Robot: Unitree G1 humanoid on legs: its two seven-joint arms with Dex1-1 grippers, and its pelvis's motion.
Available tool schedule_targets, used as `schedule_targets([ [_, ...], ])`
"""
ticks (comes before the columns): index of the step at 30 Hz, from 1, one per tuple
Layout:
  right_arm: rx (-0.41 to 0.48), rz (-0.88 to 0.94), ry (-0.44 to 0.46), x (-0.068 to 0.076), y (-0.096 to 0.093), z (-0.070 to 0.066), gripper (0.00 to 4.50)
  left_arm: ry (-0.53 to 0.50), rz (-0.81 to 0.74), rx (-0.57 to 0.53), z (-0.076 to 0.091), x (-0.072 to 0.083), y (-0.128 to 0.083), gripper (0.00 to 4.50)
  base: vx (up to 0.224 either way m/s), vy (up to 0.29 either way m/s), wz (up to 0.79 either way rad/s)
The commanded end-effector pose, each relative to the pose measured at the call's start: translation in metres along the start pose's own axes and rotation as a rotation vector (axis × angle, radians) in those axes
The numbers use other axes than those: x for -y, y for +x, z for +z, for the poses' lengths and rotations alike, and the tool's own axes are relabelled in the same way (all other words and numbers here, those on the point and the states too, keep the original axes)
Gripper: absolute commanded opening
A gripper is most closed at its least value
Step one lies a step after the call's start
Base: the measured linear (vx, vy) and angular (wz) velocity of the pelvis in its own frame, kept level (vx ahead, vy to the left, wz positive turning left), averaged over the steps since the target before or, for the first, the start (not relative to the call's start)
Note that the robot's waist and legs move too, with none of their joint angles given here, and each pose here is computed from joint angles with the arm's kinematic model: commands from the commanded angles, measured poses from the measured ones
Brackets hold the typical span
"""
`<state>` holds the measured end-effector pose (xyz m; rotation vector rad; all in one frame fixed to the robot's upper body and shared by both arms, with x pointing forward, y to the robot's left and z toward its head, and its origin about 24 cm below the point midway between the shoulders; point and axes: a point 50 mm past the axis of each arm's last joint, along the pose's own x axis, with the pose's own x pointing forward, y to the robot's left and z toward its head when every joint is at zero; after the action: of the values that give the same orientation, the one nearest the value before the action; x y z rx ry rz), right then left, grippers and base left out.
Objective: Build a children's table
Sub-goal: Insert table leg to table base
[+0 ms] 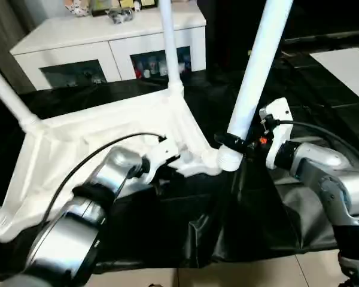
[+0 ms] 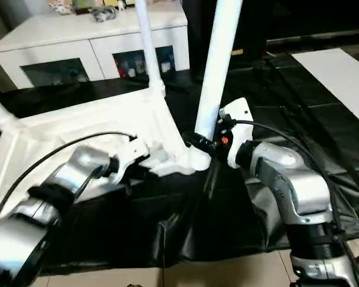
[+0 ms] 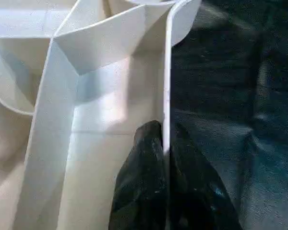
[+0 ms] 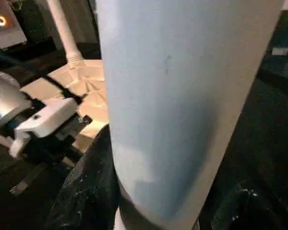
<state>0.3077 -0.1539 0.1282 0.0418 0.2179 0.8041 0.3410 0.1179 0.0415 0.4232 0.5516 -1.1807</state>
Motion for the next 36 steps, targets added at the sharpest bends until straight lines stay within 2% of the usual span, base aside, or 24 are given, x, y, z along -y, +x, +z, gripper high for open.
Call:
schedule_targets([
  [1, 0.014, 0.026, -0.016, -0.002, 0.008, 0.003, 1.84, -0.058, -0.008, -0.025, -0.019, 0.005, -0.006, 0.0, 0.0, 0.0, 0.0],
  [5, -0.054, 0.063, -0.051, -0.004, 0.018, -0.007, 1.84, -0.054, -0.026, 0.021, -0.022, 0.016, -0.011, 0.0, 0.0, 0.0, 0.0],
  [13, -0.064, 0.089, -0.065, -0.004, 0.031, -0.011, 1.84, -0.028, -0.017, 0.093, -0.018, 0.027, -0.018, 0.0, 0.0, 0.0, 0.0],
  [21, -0.079, 0.12, -0.052, -0.005, 0.037, -0.017, 1.84, -0.035, 0.03, 0.143, -0.012, 0.026, -0.02, 0.0, 0.0, 0.0, 0.0],
  [25, -0.099, 0.158, -0.049, -0.008, 0.034, -0.019, 1.84, -0.044, 0.083, 0.182, -0.012, 0.022, -0.024, 0.0, 0.0, 0.0, 0.0],
  [31, -0.143, 0.194, -0.049, -0.011, 0.03, -0.024, 1.84, -0.061, 0.086, 0.2, -0.014, 0.022, -0.026, 0.0, 0.0, 0.0, 0.0],
  [36, -0.14, 0.193, -0.041, -0.011, 0.032, -0.027, 1.84, -0.078, 0.098, 0.249, -0.012, 0.022, -0.027, 0.0, 0.0, 0.0, 0.0],
])
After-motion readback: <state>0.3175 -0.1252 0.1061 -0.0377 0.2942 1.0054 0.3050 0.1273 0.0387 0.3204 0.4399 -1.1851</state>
